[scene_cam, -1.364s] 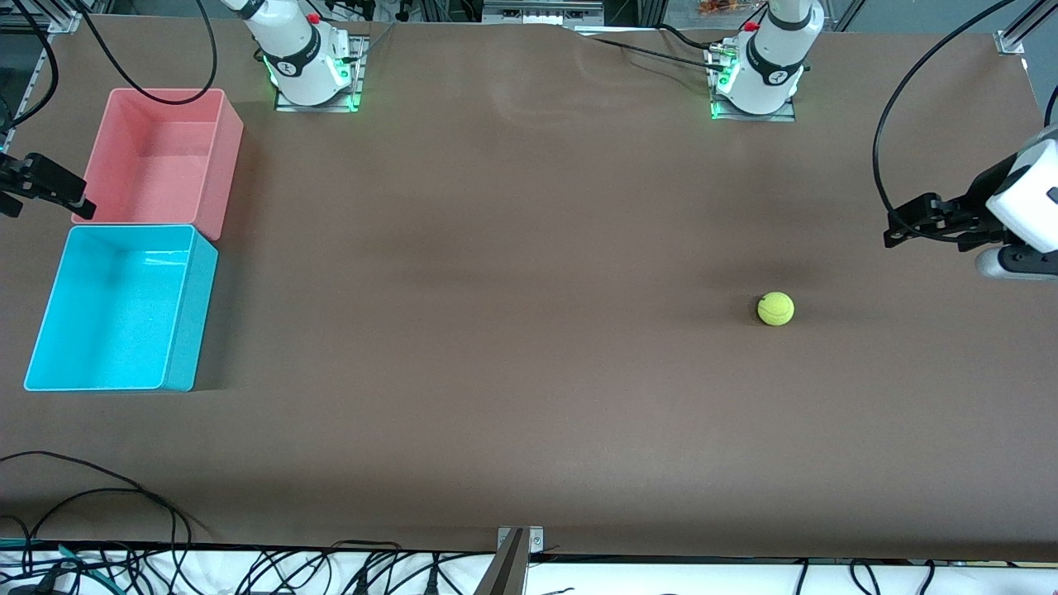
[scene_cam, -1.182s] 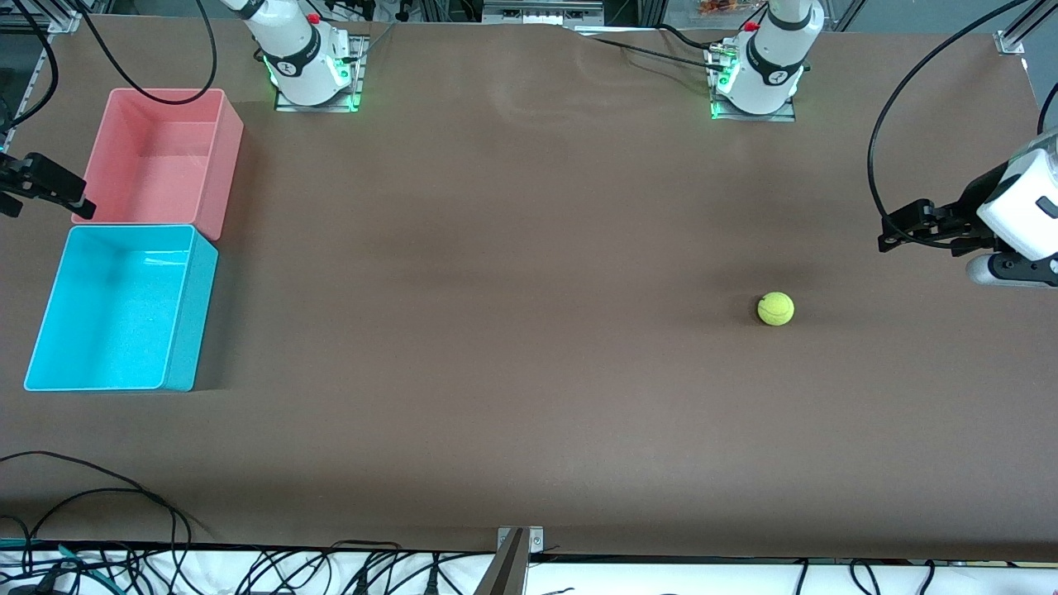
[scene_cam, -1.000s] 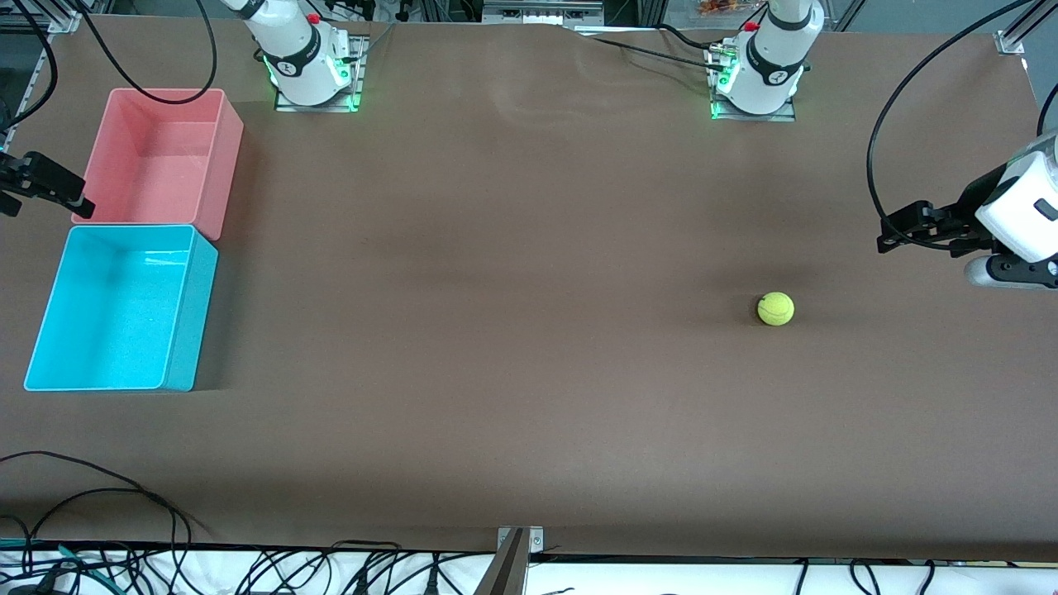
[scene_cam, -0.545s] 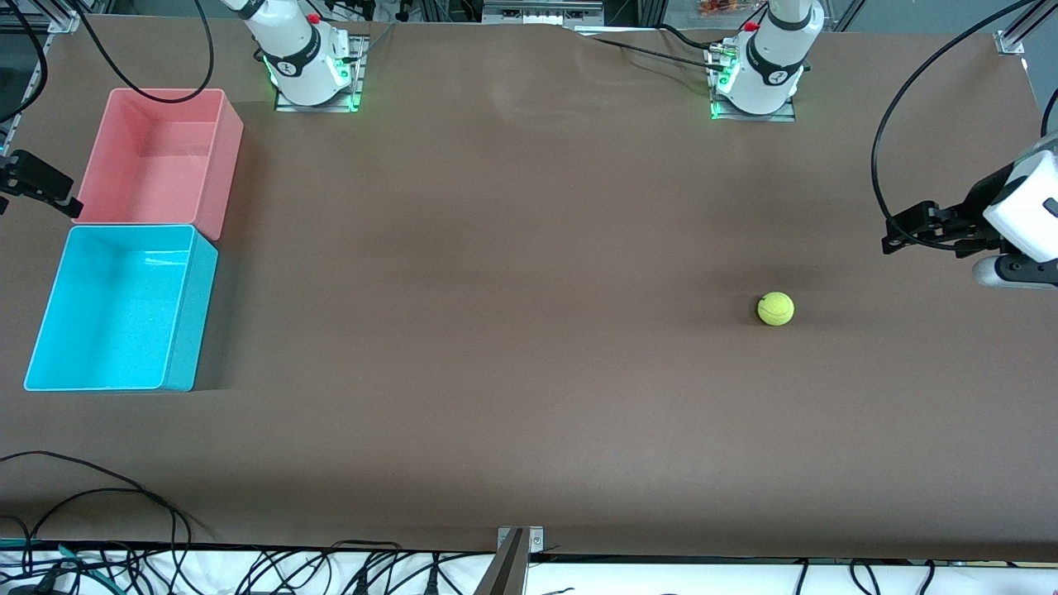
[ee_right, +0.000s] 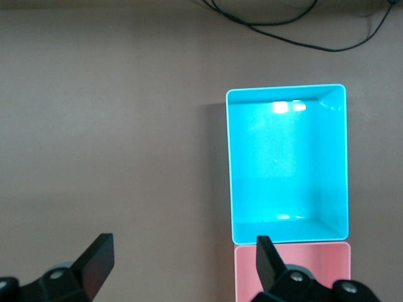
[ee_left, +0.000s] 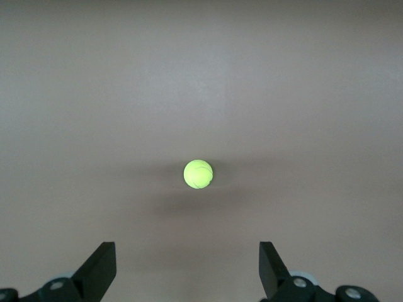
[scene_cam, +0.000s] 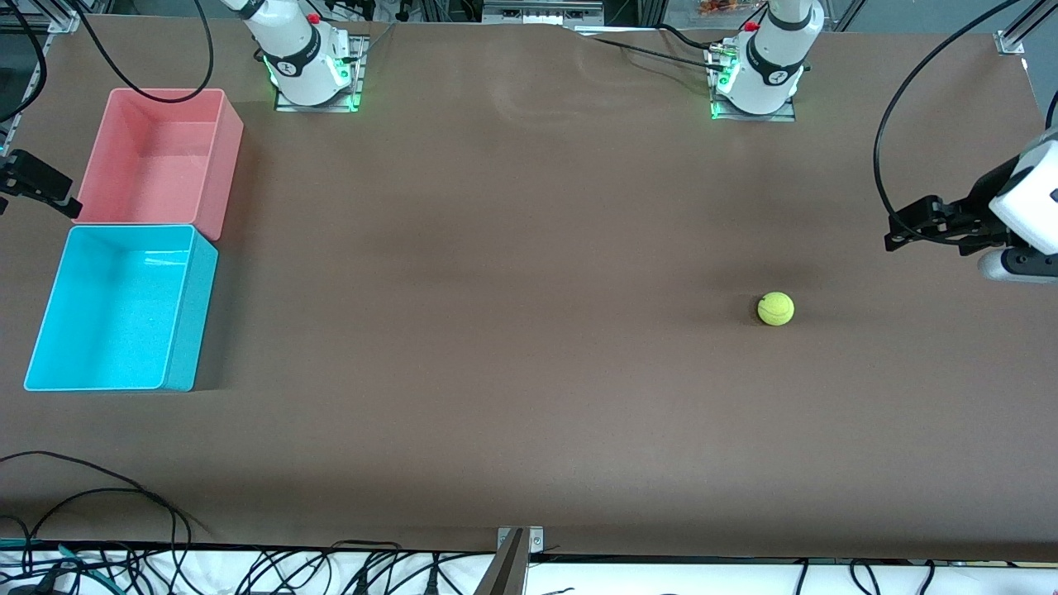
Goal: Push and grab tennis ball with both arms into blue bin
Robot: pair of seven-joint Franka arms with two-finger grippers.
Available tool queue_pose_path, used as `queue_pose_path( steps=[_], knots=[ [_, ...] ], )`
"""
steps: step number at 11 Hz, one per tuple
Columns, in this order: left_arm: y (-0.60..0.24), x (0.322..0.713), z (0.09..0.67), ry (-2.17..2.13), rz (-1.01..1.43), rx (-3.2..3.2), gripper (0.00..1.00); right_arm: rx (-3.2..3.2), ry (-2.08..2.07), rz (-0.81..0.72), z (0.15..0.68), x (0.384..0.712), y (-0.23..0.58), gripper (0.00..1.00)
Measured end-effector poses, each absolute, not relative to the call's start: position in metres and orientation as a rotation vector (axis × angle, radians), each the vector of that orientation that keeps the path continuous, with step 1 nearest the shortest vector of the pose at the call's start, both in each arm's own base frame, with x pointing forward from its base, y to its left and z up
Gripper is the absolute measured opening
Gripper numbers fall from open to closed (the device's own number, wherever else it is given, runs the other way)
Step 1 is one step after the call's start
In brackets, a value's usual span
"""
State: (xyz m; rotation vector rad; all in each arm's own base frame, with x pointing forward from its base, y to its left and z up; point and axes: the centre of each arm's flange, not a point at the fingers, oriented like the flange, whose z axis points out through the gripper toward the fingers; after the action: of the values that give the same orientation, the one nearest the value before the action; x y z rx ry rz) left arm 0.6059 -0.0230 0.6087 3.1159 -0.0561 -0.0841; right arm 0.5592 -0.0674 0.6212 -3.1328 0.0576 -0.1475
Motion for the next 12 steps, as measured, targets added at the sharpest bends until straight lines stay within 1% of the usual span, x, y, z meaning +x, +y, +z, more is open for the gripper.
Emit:
queue_pose_path(
  steps=[2, 4, 6, 8, 12],
  knots=[
    [-0.039, 0.597, 0.625, -0.095, -0.049, 3.120, 1.00, -3.132, 0.039, -0.173, 0.627, 0.561, -0.061, 1.00],
    [-0.065, 0.573, 0.642, -0.148, -0.052, 3.134, 1.00, -3.133, 0.041, -0.189, 0.627, 0.564, -0.061, 1.00],
    [-0.057, 0.551, 0.653, -0.120, -0.103, 3.151, 1.00, -3.133, 0.035, -0.189, 0.624, 0.566, -0.059, 1.00],
    [-0.043, 0.536, 0.649, -0.081, -0.154, 3.157, 1.00, -3.134, 0.030, -0.186, 0.623, 0.567, -0.058, 1.00],
    [-0.042, 0.496, 0.634, -0.071, -0.238, 3.146, 1.00, -3.134, 0.028, -0.185, 0.623, 0.568, -0.058, 1.00]
  ],
)
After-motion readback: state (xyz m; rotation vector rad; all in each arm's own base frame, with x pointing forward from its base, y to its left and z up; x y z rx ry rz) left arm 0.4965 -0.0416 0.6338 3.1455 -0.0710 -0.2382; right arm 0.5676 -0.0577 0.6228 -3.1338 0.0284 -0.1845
